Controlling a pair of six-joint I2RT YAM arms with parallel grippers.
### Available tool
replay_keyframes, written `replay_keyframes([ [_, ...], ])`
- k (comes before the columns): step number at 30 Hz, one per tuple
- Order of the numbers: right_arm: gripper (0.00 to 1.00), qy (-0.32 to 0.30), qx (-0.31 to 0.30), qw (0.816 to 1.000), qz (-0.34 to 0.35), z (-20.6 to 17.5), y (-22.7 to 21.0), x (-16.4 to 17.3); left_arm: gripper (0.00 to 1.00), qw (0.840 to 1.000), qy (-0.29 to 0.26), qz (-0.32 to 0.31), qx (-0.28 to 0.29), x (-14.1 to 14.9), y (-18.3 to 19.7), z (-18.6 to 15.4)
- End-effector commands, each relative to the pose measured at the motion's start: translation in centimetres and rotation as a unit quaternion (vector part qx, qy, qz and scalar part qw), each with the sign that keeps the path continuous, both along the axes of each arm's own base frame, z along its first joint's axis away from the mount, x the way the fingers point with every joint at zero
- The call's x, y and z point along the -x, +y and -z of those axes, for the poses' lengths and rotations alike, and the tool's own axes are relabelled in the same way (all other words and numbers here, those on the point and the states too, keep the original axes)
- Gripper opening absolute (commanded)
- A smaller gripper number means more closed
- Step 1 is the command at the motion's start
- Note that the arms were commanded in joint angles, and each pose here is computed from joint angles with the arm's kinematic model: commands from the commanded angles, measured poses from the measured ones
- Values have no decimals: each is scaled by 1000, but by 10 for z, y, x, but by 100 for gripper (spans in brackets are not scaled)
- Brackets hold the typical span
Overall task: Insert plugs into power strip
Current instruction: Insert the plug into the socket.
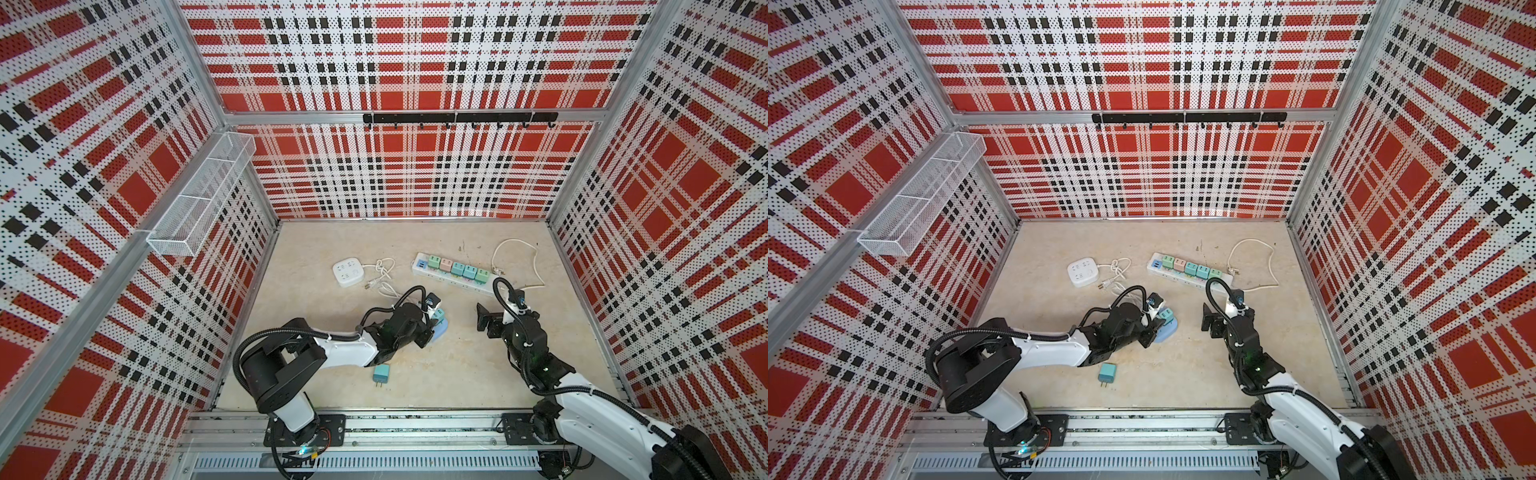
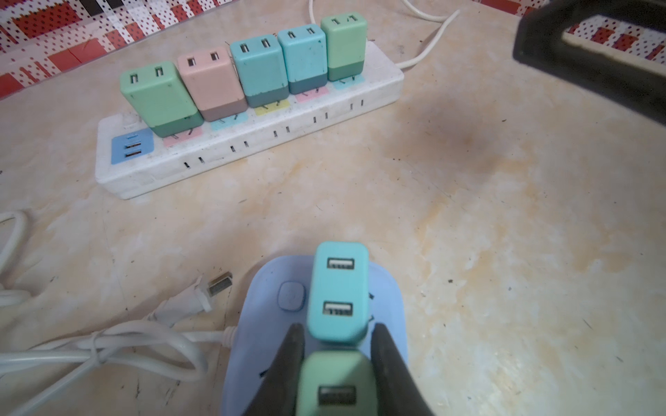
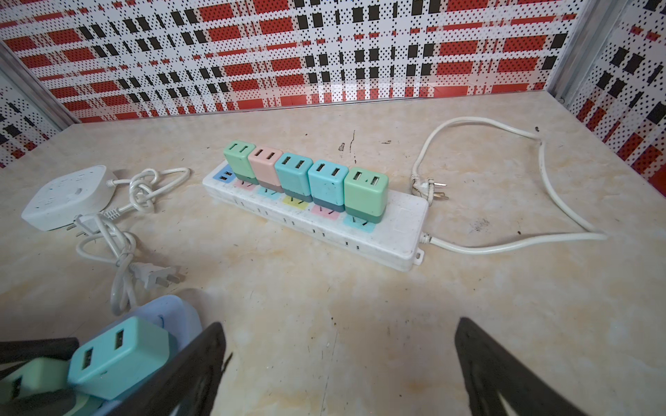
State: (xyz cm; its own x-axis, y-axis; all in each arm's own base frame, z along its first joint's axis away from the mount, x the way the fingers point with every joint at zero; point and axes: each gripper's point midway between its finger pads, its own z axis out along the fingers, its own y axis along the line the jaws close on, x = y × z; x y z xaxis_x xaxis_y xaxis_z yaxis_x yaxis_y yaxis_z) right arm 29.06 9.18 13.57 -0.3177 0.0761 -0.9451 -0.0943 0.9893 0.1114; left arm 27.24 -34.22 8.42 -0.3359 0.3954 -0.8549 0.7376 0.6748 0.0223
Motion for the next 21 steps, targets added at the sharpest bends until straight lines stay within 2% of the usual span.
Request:
replay_keyframes([
  [1, 100, -20, -8, 1000, -1, -9, 1, -3, 0, 996, 49, 2, -72, 22, 22, 51],
  [6, 100, -19, -7, 1000, -1, -9, 1, -3, 0, 995, 43, 3, -89, 29, 23, 58],
  [14, 100, -19, -8, 1000, -1, -9, 1, -3, 0, 993, 74, 15, -96, 33, 20, 69],
  [19, 100, -20, -8, 1000, -1, -9, 1, -3, 0, 986, 144, 33, -71, 35, 22, 82],
  [21, 100, -18, -7, 1000, -1, -8, 1, -3, 0, 985, 153, 29, -78, 34, 26, 86],
])
